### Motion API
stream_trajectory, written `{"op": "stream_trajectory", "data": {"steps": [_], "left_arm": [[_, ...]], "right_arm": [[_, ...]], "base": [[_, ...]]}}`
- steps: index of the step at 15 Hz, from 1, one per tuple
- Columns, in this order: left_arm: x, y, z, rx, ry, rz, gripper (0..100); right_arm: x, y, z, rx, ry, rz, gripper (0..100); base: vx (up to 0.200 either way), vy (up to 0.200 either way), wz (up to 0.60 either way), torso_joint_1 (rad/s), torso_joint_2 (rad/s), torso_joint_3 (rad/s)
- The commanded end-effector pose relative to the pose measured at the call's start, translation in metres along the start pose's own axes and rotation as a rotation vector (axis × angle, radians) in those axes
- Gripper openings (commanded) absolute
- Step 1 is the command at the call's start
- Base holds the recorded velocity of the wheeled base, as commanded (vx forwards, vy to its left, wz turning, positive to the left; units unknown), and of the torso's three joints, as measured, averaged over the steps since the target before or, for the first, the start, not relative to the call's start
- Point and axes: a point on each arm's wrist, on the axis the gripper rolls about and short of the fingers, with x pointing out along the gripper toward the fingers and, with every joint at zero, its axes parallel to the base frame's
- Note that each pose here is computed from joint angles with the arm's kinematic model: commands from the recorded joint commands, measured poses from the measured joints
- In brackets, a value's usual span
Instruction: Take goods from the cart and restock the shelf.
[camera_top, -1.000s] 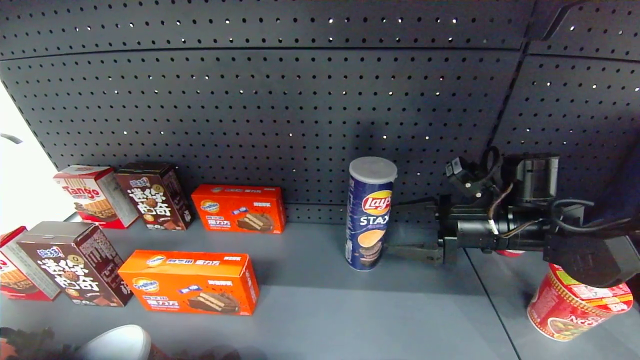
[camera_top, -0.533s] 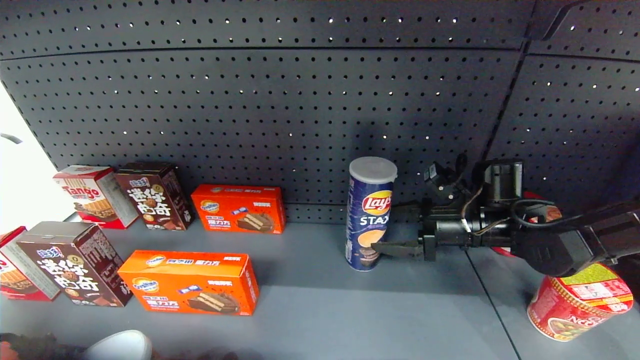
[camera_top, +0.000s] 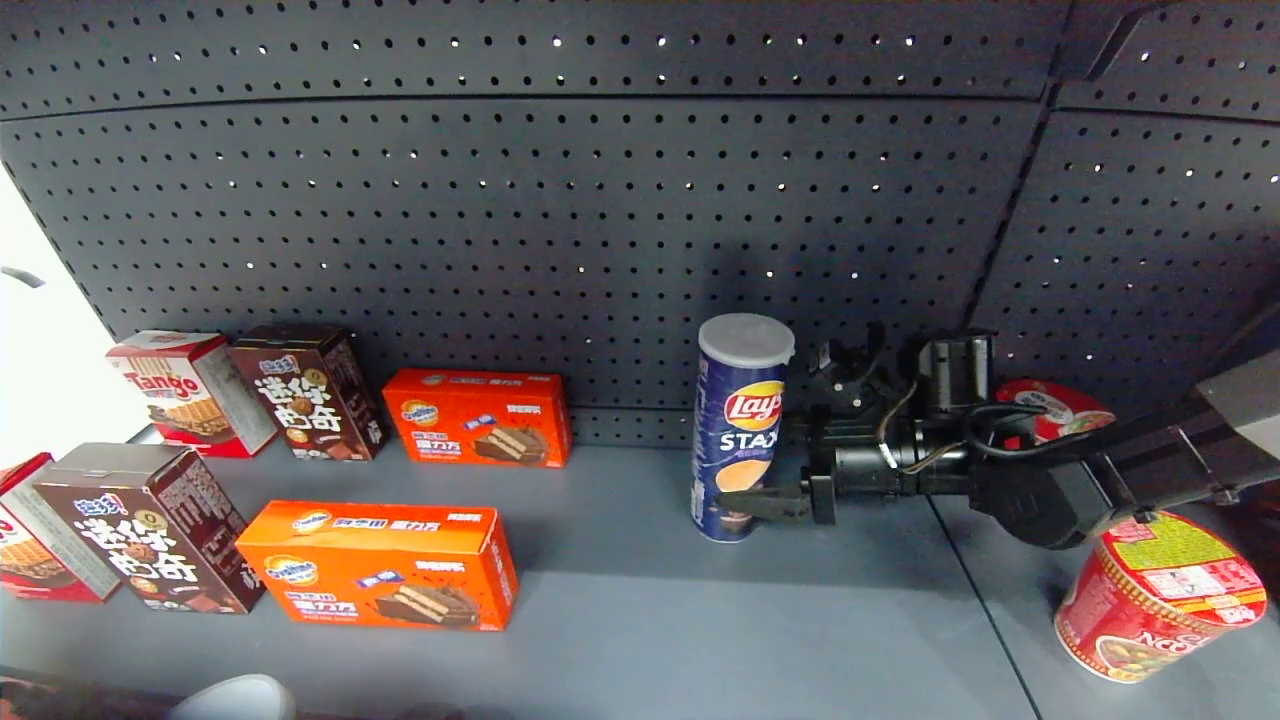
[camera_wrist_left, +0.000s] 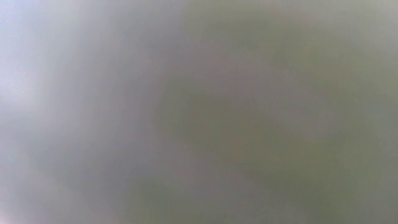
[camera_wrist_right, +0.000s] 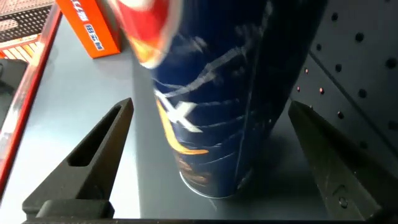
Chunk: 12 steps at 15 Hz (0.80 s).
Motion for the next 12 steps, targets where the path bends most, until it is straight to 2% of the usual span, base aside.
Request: {"op": "stream_trajectory", "data": {"steps": [1, 6, 11, 12], "left_arm": [[-0.0001, -0.0001, 0.0008, 0.001, -0.004, 0.0, 0], [-0.0003, -0.0008, 0.0044, 0.01, -0.026, -0.005, 0], [-0.0002, -0.0006, 0.0035, 0.008, -0.024, -0.003, 0], [-0.0002, -0.0005, 0.0031, 0.008, -0.022, -0.003, 0]], "right_arm": [[0.0027, -0.0016, -0.0015, 0.001, 0.001, 0.002, 100], [0.0043, -0.0034, -0.0017, 0.002, 0.0, 0.002, 100], [0.0117, -0.0107, 0.0028, -0.017, -0.016, 0.001, 100], [0.0126, -0.01, 0.003, -0.018, -0.015, 0.0, 0]], "base": [[0.0, 0.0, 0.0, 0.0, 0.0, 0.0], [0.0, 0.0, 0.0, 0.0, 0.0, 0.0], [0.0, 0.0, 0.0, 0.0, 0.0, 0.0], [0.0, 0.0, 0.0, 0.0, 0.0, 0.0]]}}
